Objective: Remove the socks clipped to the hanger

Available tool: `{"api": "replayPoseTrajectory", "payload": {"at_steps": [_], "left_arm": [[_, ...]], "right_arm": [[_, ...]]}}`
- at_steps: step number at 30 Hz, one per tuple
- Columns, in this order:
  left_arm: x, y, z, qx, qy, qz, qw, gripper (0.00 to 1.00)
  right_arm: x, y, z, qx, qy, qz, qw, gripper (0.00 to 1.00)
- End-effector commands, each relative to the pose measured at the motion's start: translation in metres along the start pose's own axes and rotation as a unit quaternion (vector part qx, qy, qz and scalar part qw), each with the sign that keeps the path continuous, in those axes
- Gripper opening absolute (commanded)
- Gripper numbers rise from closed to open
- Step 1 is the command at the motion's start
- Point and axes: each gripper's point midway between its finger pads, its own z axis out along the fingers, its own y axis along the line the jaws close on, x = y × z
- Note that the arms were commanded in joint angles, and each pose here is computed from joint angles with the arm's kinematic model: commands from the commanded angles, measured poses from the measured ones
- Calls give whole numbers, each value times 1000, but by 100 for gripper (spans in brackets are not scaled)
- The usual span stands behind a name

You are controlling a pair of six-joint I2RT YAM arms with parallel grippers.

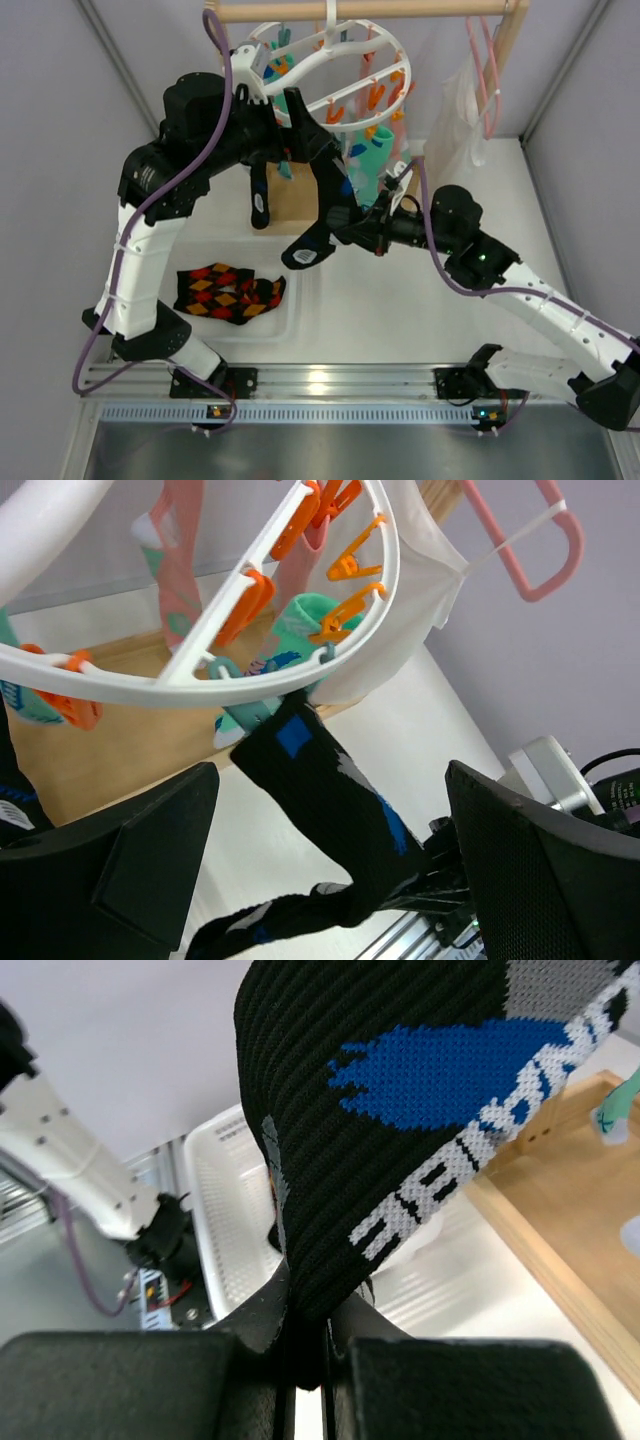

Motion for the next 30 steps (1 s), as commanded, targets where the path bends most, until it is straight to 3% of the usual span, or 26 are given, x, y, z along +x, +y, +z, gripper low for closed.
{"api": "replayPoseTrajectory", "payload": {"at_steps": [1, 4, 20, 30], "left_arm": [[-15, -10, 6, 45, -19, -46, 998, 99], [-9, 5, 11, 32, -14, -70, 997, 99], [9, -10, 27, 132, -85, -161, 974, 95], [2, -22, 57, 181, -115, -198, 957, 92]], "right_arm": [[-21, 36, -31, -115, 5, 9, 993, 0], [-23, 31, -45, -134, 11, 22, 991, 0], [-51, 45, -98, -220, 36, 44, 974, 0], [-19, 39, -102, -208, 61, 48, 975, 0]]}}
